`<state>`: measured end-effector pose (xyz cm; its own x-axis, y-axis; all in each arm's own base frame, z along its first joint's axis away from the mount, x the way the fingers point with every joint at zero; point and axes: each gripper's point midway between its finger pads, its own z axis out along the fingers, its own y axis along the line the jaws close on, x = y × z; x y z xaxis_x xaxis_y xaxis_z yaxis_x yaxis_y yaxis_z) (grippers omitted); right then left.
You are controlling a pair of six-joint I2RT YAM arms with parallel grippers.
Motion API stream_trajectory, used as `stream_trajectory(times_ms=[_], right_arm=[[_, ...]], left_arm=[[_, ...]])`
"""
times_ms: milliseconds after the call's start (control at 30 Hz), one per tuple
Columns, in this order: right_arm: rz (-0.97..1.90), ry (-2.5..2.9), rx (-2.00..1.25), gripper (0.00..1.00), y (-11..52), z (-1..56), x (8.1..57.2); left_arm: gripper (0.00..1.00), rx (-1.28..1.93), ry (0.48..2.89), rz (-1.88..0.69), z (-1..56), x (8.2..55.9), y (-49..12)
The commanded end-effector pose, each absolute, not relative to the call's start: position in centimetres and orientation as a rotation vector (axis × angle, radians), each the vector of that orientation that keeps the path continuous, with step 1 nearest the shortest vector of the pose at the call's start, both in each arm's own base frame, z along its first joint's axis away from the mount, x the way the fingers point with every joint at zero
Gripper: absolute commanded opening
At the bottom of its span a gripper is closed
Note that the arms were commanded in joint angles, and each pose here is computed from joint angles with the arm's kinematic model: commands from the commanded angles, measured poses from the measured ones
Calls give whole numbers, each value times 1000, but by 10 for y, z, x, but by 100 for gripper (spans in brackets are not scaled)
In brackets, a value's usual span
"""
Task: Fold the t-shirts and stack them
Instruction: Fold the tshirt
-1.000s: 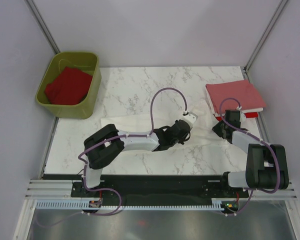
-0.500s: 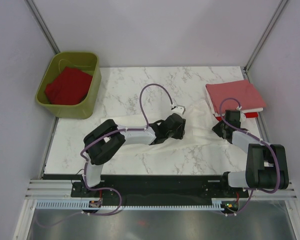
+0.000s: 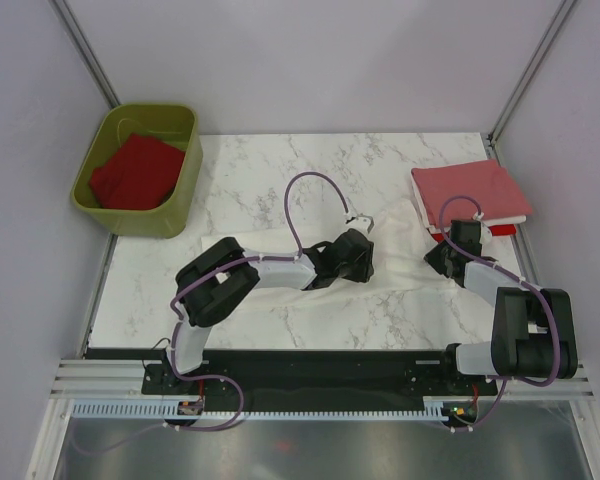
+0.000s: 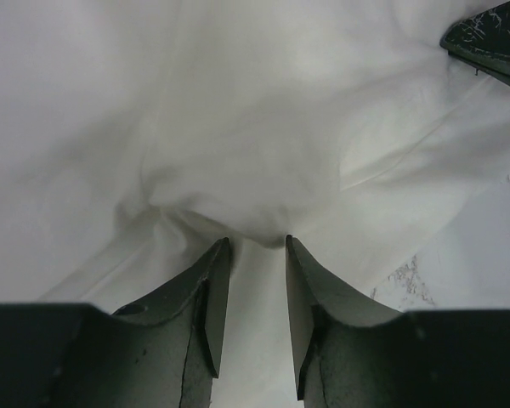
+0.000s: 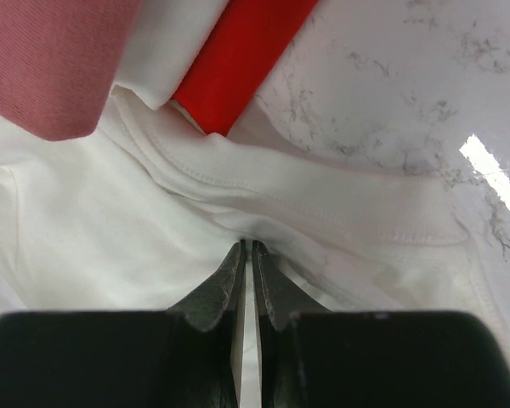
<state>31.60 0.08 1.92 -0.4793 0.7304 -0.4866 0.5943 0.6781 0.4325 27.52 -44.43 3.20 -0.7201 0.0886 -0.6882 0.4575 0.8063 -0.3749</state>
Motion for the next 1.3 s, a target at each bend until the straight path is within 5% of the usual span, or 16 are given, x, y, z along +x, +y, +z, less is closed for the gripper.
stream_trajectory(times_ms=[0, 1267], right_arm=[[222, 2316, 1034, 14, 0, -1, 296], [225, 2318, 1033, 14, 0, -2, 296]], left_arm=[[39, 339, 2248, -768, 51, 286, -462], [11, 294, 2245, -624, 60, 292, -452]])
